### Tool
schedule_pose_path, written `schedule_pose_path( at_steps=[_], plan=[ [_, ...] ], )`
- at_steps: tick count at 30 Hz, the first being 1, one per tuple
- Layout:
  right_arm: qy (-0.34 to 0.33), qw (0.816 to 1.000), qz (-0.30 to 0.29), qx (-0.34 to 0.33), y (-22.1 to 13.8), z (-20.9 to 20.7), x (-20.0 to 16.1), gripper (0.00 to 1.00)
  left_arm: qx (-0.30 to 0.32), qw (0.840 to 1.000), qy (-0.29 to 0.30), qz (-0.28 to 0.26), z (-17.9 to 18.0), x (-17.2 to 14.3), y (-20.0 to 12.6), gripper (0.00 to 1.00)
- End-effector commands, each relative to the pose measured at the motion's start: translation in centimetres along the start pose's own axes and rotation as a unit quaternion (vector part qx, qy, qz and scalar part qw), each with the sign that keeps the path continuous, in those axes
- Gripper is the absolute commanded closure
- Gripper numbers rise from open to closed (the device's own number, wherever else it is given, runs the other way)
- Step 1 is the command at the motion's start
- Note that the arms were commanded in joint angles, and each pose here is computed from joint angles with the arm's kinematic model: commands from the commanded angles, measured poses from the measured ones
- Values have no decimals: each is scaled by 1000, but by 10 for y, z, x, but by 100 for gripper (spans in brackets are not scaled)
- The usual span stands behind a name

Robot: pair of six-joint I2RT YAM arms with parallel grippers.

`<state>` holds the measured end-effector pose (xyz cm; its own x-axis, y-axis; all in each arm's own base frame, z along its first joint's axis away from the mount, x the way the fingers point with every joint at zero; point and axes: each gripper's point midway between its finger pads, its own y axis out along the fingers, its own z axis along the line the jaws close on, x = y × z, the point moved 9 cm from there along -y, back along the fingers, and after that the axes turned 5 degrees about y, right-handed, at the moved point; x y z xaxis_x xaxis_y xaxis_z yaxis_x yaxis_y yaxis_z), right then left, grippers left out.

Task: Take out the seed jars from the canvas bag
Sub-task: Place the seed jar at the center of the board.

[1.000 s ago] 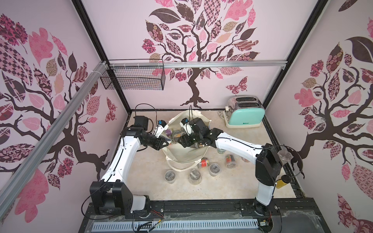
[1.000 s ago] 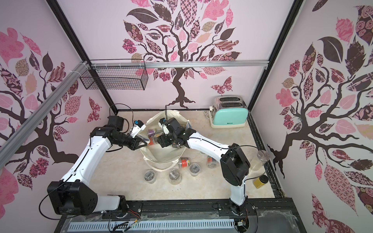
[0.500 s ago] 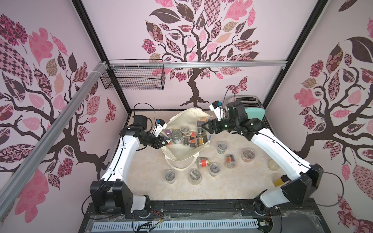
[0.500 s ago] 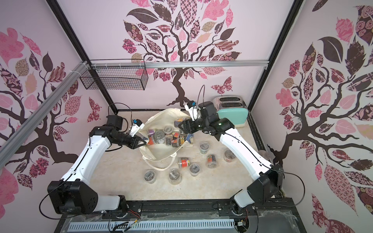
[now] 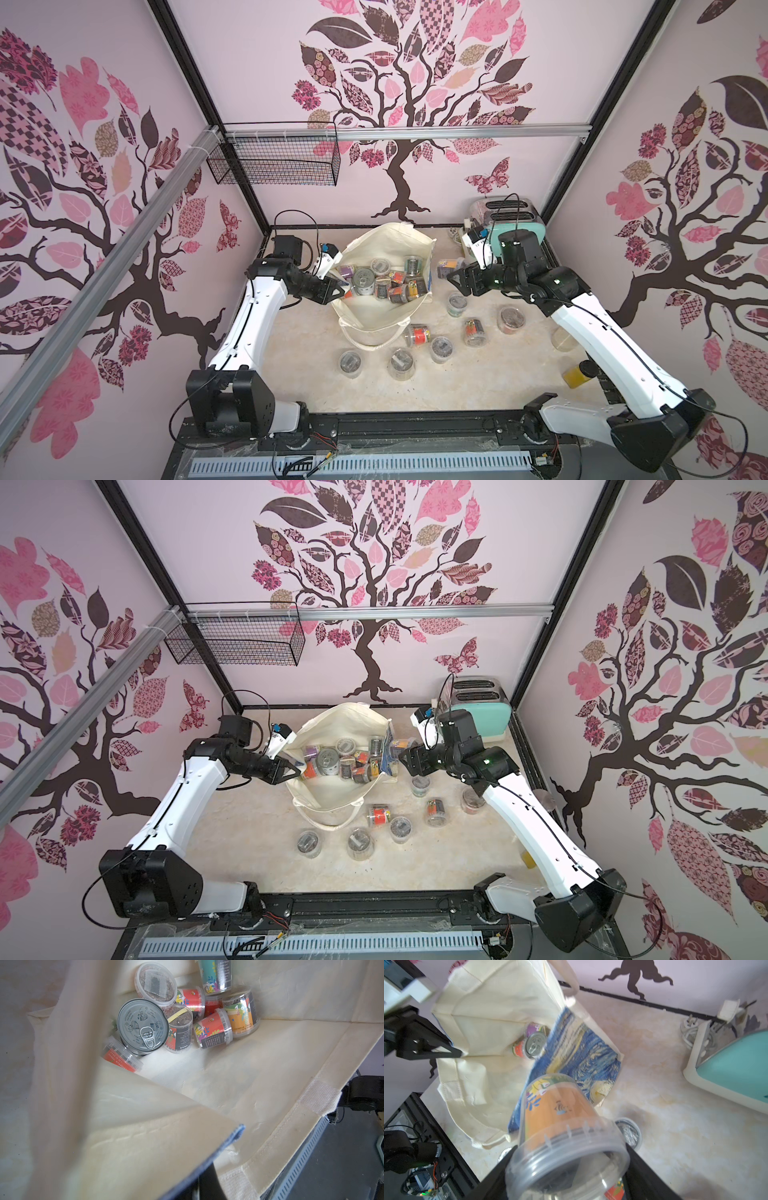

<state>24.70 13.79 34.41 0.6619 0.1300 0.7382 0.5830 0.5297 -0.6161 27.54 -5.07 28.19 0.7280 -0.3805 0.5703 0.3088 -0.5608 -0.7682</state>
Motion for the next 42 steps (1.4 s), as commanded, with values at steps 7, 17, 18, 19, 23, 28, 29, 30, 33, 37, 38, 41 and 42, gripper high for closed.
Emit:
schedule_pose_path(
  at_steps=[7,17,18,19,23,28,29,30,33,37,38,41,42],
  plan=[
    [42,990,83,-109,-1,-24,-47,26,17,1000,-13,9,4,-5,-2,100],
    [107,964,215,-111,77,-41,-93,31,20,1000,-6,5,2,-6,-4,100],
    [104,961,225,-119,84,-40,-96,32,23,1000,-6,5,2,-6,-4,100],
    [94,958,237,-132,90,-38,-98,32,25,1000,-6,6,2,-6,-5,100],
    [63,943,271,-184,108,-33,-99,32,25,1000,-5,3,2,-7,-7,100],
    [47,931,287,-222,124,-36,-106,31,30,1000,-5,4,3,-8,-8,100],
    [45,928,290,-230,126,-37,-108,31,28,1000,-5,3,2,-8,-8,100],
    [40,926,291,-237,128,-38,-110,31,27,1000,-4,3,2,-9,-7,100],
    [40,922,290,-252,132,-40,-113,29,32,999,-4,3,4,-9,-7,100],
    [34,917,302,-258,138,-40,-116,25,27,1000,-7,3,4,-9,-6,100],
    [32,916,304,-260,139,-40,-117,24,26,1000,-6,3,4,-9,-6,100],
    [39,920,302,-247,139,-37,-115,18,27,1000,-8,5,5,-8,-6,100],
    [42,922,301,-238,138,-35,-114,17,25,1000,-8,6,4,-8,-5,100]
  ],
)
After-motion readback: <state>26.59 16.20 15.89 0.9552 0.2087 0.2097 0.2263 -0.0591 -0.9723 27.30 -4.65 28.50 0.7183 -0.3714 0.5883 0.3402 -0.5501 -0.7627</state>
